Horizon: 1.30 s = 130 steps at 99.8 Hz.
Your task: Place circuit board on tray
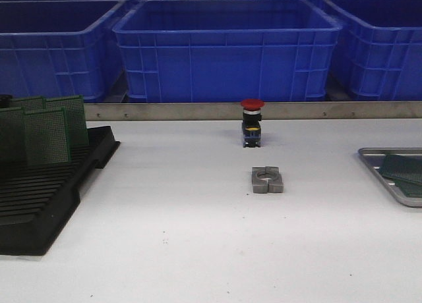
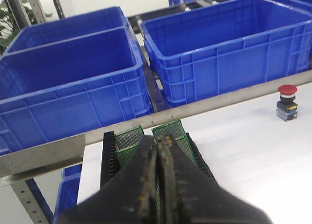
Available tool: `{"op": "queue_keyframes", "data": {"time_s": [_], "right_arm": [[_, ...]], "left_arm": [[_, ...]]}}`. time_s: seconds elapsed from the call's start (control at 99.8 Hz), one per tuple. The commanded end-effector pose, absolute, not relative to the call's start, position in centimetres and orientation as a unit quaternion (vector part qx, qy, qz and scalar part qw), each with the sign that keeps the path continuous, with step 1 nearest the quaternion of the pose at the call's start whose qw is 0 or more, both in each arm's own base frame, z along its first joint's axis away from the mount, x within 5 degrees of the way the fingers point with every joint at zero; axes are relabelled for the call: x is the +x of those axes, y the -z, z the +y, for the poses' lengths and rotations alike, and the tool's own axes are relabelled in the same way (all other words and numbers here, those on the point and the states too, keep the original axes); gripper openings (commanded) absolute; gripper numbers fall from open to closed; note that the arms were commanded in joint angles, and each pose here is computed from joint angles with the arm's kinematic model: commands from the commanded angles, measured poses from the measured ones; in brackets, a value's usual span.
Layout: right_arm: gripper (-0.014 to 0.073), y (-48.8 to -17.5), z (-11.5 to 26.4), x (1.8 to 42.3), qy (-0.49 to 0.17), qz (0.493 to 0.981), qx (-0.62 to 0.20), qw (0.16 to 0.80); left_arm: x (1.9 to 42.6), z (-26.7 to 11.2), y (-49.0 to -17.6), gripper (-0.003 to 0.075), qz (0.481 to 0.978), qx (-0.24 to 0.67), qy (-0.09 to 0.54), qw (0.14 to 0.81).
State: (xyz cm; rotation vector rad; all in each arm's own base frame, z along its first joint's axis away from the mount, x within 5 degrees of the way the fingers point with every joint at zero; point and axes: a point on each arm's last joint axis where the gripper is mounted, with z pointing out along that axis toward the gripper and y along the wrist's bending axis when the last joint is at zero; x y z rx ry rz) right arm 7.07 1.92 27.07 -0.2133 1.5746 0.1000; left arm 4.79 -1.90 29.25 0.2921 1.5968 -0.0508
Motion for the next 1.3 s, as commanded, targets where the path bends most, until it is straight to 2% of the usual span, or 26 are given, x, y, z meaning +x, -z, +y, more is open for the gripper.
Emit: {"op": "queue_keyframes", "data": {"time_s": [0.0,0.992,1.122,1.292], "right_arm": [[-0.0060,-28.0,1.9,6.7,-0.044,0.690,-0.089,0.717],[-0.0060,-27.9,2.0,6.6,-0.049,0.691,-0.094,0.715],[-0.0060,-27.9,2.0,6.6,-0.049,0.691,-0.095,0.715],[-0.0060,-27.9,2.0,6.6,-0.049,0.691,-0.095,0.715]], "left_arm": [[4.3,-1.6,-30.4,-0.0020,0.681,0.103,0.024,0.725],[4.3,-1.5,-30.3,-0.0020,0.675,0.099,0.015,0.731],[4.9,-0.7,-29.1,-0.0020,0.673,0.056,0.000,0.737],[5.1,-0.2,-24.7,-0.0020,0.675,0.012,0.018,0.737]]}}
